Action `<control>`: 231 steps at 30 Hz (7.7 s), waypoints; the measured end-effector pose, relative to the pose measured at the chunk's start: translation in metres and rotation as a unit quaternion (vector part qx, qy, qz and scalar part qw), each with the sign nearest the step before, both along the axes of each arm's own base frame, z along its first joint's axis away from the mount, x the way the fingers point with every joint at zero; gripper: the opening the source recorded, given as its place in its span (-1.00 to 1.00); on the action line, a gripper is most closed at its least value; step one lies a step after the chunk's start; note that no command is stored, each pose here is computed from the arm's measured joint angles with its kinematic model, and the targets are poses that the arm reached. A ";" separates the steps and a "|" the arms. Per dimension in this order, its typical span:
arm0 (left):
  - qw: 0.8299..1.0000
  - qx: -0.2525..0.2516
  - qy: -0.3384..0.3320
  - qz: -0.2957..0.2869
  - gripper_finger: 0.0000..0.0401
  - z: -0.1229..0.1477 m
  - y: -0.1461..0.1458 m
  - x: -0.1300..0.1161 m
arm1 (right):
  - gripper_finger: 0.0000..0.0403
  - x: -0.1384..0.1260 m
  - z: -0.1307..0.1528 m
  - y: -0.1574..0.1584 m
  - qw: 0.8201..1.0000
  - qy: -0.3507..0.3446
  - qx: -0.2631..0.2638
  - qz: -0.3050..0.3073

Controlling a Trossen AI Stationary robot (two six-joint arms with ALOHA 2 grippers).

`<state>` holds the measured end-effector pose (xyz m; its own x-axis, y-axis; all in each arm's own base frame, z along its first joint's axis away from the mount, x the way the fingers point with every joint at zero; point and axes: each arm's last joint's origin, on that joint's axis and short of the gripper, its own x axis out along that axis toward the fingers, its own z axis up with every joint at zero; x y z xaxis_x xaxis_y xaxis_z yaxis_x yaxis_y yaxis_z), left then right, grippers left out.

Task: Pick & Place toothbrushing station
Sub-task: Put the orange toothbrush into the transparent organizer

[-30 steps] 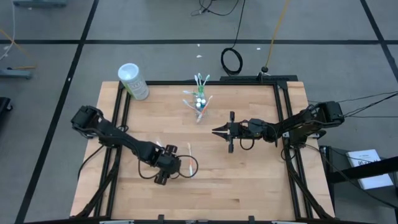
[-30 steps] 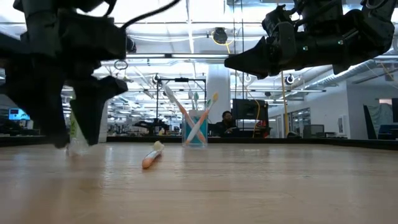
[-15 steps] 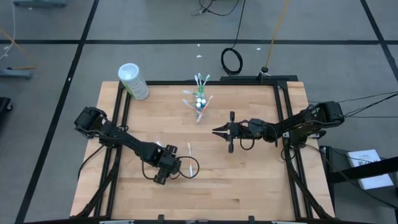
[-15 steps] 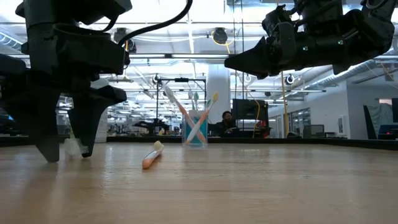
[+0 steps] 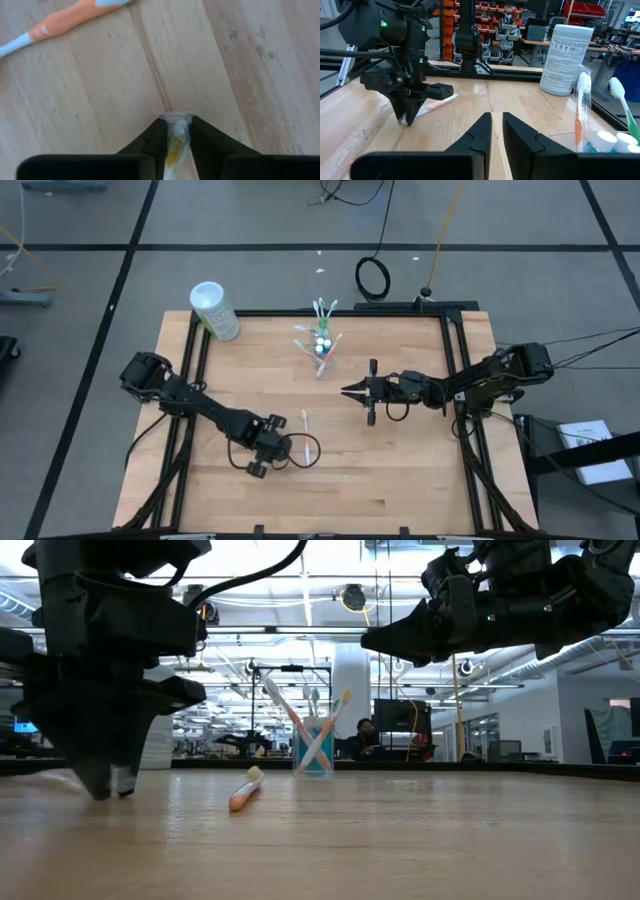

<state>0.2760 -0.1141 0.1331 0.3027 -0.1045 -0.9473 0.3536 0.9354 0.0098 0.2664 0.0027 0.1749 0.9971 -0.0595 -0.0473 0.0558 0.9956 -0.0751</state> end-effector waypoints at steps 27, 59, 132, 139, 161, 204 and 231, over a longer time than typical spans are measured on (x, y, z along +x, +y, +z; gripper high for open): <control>0.906 -0.040 -0.389 0.164 -0.75 0.102 0.073 0.043 | -0.80 0.000 0.000 0.000 1.000 -0.001 0.002 -0.001; 0.720 -0.030 -0.636 0.277 -0.75 0.133 0.198 0.056 | -0.80 0.000 0.000 0.000 1.000 0.000 0.002 0.000; 0.765 0.009 -0.492 0.415 -0.30 0.071 0.216 0.065 | -0.80 0.000 -0.001 0.000 1.000 0.004 0.000 -0.002; 0.759 0.002 -0.508 0.408 0.07 0.075 0.215 0.066 | -0.80 0.000 -0.001 0.000 1.000 0.004 0.000 -0.002; 0.841 -0.137 -0.463 0.243 0.18 0.106 0.135 0.057 | -0.80 0.000 -0.001 -0.001 1.000 0.004 0.000 -0.004; 0.827 -0.156 -0.100 0.531 0.18 0.018 0.080 0.031 | -0.80 0.000 0.000 -0.002 1.000 0.000 0.003 -0.003; 0.811 -0.165 -0.091 0.554 0.18 -0.008 0.079 0.044 | -0.80 0.000 0.001 -0.001 1.000 -0.005 0.003 -0.003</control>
<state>0.3202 -0.0355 0.1250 0.5158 0.0882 -0.8522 -0.6852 0.6396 -0.3485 0.2666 0.0012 0.1759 0.9971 -0.0652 -0.0384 0.0625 0.9958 -0.0676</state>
